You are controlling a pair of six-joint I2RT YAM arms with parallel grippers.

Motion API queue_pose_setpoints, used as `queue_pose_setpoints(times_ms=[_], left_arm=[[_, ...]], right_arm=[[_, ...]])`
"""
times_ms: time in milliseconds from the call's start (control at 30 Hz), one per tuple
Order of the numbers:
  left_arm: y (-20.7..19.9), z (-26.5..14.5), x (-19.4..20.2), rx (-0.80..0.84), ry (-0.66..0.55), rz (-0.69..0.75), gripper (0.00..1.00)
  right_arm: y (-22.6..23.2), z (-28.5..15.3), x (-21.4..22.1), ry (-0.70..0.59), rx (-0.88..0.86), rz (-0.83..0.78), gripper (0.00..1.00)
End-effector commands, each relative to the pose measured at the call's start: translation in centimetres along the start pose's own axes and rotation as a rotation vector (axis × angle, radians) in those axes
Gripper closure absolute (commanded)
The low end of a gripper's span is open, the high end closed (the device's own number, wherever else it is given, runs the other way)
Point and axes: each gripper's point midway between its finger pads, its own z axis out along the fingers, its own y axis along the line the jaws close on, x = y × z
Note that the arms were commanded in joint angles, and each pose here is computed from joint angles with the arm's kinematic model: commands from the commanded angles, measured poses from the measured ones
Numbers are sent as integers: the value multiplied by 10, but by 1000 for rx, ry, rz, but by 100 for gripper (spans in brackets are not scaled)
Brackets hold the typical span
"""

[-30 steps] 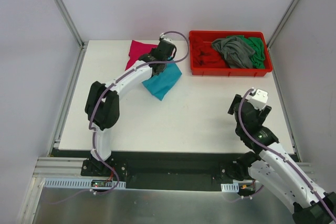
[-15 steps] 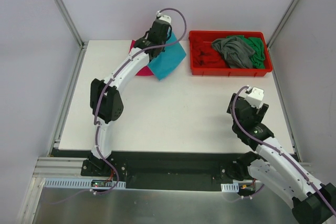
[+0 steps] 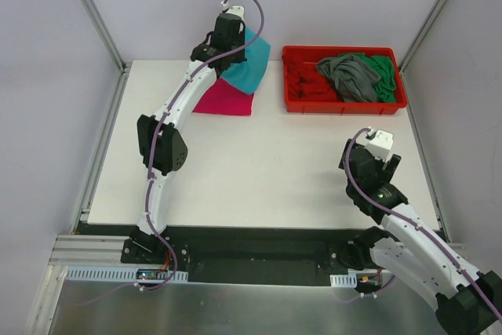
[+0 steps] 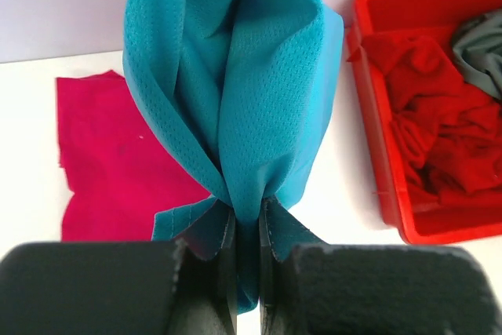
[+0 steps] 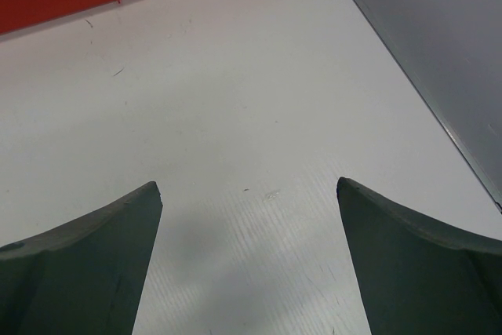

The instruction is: Fold and stack the t-shirts

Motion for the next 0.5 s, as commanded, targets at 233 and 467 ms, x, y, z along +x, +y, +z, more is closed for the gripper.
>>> queue_pose_setpoints(times_ms=[233,467], left_arm=[[-35,-33,-42,177,-72,-90,100],[-30,-27,-29,158,-37,-82,100]], right_arm=[[-2,2,-8,-26,22,24,4],[-3,1,-7,-27,19,30,4]])
